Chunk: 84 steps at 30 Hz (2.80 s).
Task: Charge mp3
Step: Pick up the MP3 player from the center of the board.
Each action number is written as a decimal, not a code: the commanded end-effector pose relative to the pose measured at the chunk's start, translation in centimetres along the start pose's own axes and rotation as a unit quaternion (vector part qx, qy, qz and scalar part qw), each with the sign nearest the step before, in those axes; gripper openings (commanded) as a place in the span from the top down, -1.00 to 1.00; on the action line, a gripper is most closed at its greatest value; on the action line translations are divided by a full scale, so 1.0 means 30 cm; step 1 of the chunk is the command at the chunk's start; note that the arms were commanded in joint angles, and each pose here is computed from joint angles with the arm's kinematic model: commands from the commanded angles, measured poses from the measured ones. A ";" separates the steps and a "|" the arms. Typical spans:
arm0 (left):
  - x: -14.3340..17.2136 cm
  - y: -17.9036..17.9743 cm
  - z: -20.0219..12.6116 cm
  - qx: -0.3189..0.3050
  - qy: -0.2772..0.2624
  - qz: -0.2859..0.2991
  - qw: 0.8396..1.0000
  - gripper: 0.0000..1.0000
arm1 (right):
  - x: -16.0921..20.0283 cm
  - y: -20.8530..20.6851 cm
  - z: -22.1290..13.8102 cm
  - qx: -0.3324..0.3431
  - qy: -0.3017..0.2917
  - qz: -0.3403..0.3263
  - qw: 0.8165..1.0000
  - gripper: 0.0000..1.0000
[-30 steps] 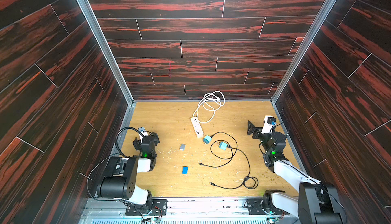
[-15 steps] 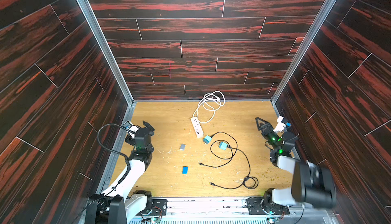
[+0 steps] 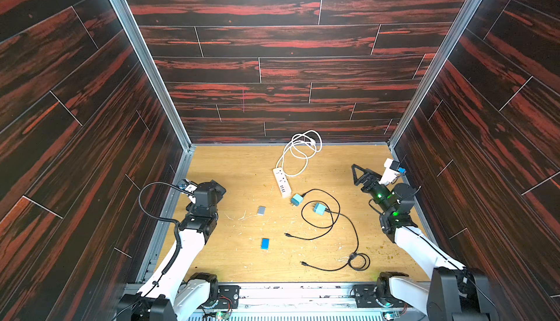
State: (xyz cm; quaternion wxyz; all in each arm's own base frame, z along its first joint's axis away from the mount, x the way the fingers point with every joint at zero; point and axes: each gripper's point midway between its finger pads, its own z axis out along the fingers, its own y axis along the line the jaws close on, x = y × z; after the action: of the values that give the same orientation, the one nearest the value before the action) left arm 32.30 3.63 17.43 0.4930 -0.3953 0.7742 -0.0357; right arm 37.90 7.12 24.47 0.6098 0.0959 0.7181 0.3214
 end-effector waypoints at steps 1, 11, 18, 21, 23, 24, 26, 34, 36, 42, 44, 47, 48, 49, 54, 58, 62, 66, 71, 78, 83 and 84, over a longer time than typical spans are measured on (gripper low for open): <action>0.055 0.091 -0.064 -0.064 0.041 0.004 0.997 -0.95 | 0.080 -0.109 0.002 0.133 0.056 -0.078 0.986 -0.97; 0.256 0.140 -0.175 -0.121 0.159 -0.031 0.979 -0.95 | -0.007 -0.007 -0.073 0.222 -0.013 -0.202 0.954 -0.97; 0.392 0.139 -0.233 -0.160 0.222 -0.052 0.960 -0.95 | -0.043 0.045 -0.081 0.258 -0.070 -0.193 0.944 -0.97; 0.464 0.109 -0.250 -0.141 0.230 -0.063 0.961 -0.92 | 0.015 0.099 -0.042 0.204 -0.014 -0.197 0.959 -0.97; 0.516 0.097 -0.266 -0.136 0.243 -0.075 0.958 -0.91 | 0.041 0.101 -0.048 0.196 0.007 -0.213 0.957 -0.97; 0.540 0.088 -0.269 -0.132 0.250 -0.081 0.956 -0.91 | 0.043 0.100 -0.059 0.193 0.004 -0.212 0.958 -0.97; 0.596 0.063 -0.274 -0.117 0.270 -0.098 0.951 -0.89 | 0.047 0.120 -0.090 0.165 -0.007 -0.200 0.966 -0.97; 0.736 -0.025 -0.294 -0.085 0.307 -0.140 0.938 -0.88 | 0.092 0.194 -0.124 0.094 0.030 -0.176 0.979 -0.97; 0.768 -0.035 -0.299 -0.089 0.315 -0.145 0.934 -0.86 | 0.107 0.204 -0.128 0.085 0.040 -0.173 0.981 -0.97; 0.850 -0.013 -0.307 -0.125 0.332 -0.172 0.919 -0.80 | 0.132 0.248 -0.133 0.055 0.051 -0.174 0.982 -0.97; 0.868 -0.016 -0.314 -0.131 0.336 -0.177 0.916 -0.78 | 0.139 0.258 -0.131 0.049 0.054 -0.177 0.981 -0.97; 0.887 -0.035 -0.322 -0.131 0.343 -0.180 0.913 -0.78 | 0.153 0.267 -0.127 0.042 0.060 -0.180 0.981 -0.97; 0.894 -0.039 -0.326 -0.133 0.346 -0.181 0.911 -0.77 | 0.155 0.272 -0.127 0.040 0.061 -0.182 0.981 -0.97; 0.899 -0.042 -0.329 -0.137 0.348 -0.181 0.910 -0.77 | 0.156 0.277 -0.128 0.037 0.061 -0.183 0.981 -0.97; 0.913 -0.033 -0.344 -0.151 0.353 -0.180 0.906 -0.73 | 0.161 0.294 -0.130 0.025 0.067 -0.182 0.981 -0.97; 0.921 -0.023 -0.357 -0.158 0.354 -0.178 0.904 -0.70 | 0.179 0.311 -0.124 0.012 0.080 -0.183 0.980 -0.97; 0.935 -0.008 -0.362 -0.167 0.358 -0.179 0.901 -0.65 | 0.187 0.318 -0.120 0.008 0.086 -0.183 0.979 -0.97; 0.946 0.005 -0.357 -0.175 0.357 -0.188 0.898 -0.55 | 0.193 0.320 -0.116 0.007 0.092 -0.185 0.978 -0.97; 0.936 -0.001 -0.355 -0.177 0.349 -0.183 0.902 -0.48 | 0.211 0.321 -0.104 0.007 0.108 -0.186 0.976 -0.97; 0.969 -0.005 -0.348 -0.188 0.358 -0.155 0.901 -0.42 | 0.241 0.318 -0.088 0.010 0.135 -0.187 0.973 -0.97; 0.985 0.001 -0.341 -0.198 0.359 -0.135 0.902 -0.40 | 0.256 0.321 -0.080 0.009 0.153 -0.189 0.970 -0.97; 0.984 0.007 -0.340 -0.201 0.358 -0.132 0.902 -0.39 | 0.258 0.322 -0.080 0.008 0.155 -0.189 0.970 -0.97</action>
State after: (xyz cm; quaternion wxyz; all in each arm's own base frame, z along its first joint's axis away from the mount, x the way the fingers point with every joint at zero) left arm 18.94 -19.46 1.90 0.0893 -0.5521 0.8209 -0.1154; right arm 31.44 17.27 23.48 0.5465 -0.0749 0.8096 0.2007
